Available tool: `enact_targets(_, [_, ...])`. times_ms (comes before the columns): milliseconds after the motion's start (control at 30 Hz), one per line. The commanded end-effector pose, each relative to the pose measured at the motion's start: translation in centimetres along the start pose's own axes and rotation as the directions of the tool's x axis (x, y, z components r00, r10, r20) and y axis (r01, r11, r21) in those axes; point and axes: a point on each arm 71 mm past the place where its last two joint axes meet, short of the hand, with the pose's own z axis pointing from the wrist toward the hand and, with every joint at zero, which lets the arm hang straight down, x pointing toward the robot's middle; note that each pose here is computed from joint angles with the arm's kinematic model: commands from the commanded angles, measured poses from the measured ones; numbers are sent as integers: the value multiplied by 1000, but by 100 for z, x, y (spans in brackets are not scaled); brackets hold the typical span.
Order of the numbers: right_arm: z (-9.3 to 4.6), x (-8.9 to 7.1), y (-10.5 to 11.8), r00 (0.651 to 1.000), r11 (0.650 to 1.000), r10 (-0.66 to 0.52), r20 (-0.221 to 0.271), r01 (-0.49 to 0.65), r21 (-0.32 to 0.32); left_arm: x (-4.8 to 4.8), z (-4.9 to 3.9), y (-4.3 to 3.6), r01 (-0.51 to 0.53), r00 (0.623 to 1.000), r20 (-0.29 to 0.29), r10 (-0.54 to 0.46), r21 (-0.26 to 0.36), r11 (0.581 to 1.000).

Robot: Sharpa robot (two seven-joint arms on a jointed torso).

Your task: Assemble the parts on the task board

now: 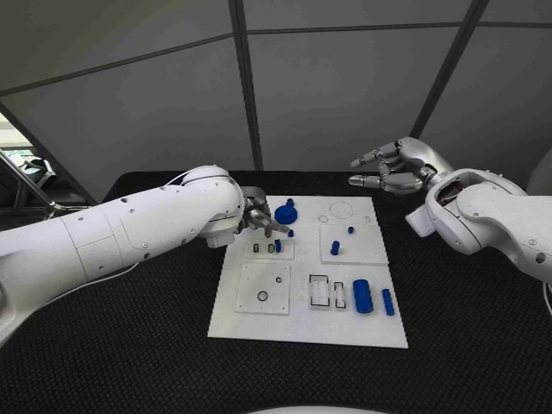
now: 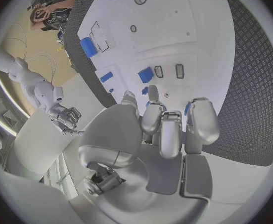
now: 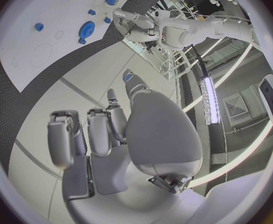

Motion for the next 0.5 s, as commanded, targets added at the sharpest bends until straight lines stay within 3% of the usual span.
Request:
enact_targets(33, [9,-9,15,1000,1000,-7,5,7,-2,-1,16,9,-48,999,-14,48,-52,997])
enact_targets(500, [25,12,25,1000,1000,-5,3,5,-1,29,85,-70,-78,996,-42,76,-61,995])
